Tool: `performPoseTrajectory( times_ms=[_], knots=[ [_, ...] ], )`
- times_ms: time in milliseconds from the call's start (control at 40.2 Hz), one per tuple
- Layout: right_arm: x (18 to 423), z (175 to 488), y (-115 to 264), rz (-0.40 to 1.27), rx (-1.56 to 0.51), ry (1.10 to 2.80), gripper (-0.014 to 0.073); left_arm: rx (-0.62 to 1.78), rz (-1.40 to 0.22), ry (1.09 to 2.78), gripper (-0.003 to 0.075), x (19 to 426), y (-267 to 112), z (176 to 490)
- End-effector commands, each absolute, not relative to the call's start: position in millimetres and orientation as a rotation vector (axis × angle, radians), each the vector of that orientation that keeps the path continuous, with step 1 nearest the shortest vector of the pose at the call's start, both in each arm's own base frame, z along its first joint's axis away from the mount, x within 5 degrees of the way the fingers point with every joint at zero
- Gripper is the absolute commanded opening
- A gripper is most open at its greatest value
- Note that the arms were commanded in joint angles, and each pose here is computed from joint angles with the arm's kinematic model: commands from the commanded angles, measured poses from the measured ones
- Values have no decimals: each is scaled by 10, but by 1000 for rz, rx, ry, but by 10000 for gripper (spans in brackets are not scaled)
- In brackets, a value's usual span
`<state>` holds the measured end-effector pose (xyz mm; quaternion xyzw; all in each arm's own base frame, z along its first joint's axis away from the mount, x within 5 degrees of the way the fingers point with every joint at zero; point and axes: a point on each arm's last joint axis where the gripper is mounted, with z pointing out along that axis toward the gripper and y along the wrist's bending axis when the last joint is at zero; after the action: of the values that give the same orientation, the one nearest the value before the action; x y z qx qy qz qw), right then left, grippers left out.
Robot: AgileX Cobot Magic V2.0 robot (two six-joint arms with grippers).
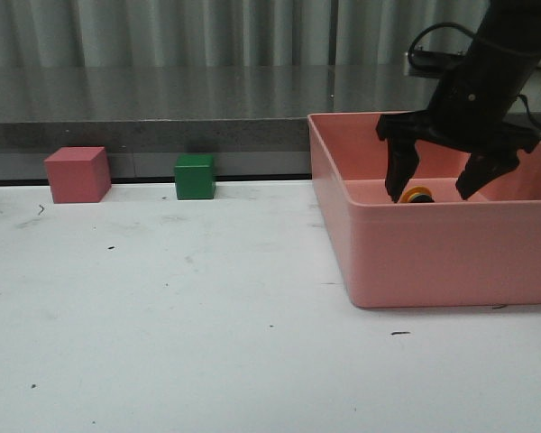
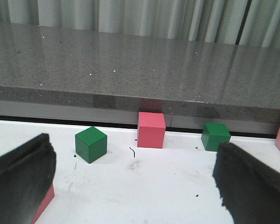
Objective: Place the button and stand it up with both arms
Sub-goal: 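Lower the right gripper into the bin and grasp the yellow button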
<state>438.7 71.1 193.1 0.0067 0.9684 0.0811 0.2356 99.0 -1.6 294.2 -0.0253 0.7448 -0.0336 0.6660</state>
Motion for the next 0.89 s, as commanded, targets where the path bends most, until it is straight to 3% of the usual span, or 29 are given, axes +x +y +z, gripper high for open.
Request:
performPoseTrajectory(
  times_ms=[0,224,472,596,870],
  knots=[
    [4504,2174,733,242,15,2569,643,-63,-79,1573,658,1006,-10,3138],
    [4569,2110,743,242,14,2578,612,-63,-79,1573,658,1006,-10,3138],
    [4551,2105,743,242,12,2599,284,-63,-79,1573,658,1006,-10,3138],
    [4553,2151,746,244,9,2603,178,-63,-79,1573,658,1006,-10,3138],
    [4549,2585,760,260,-18,2596,161,-63,-79,1573,658,1006,-10,3138]
  ],
)
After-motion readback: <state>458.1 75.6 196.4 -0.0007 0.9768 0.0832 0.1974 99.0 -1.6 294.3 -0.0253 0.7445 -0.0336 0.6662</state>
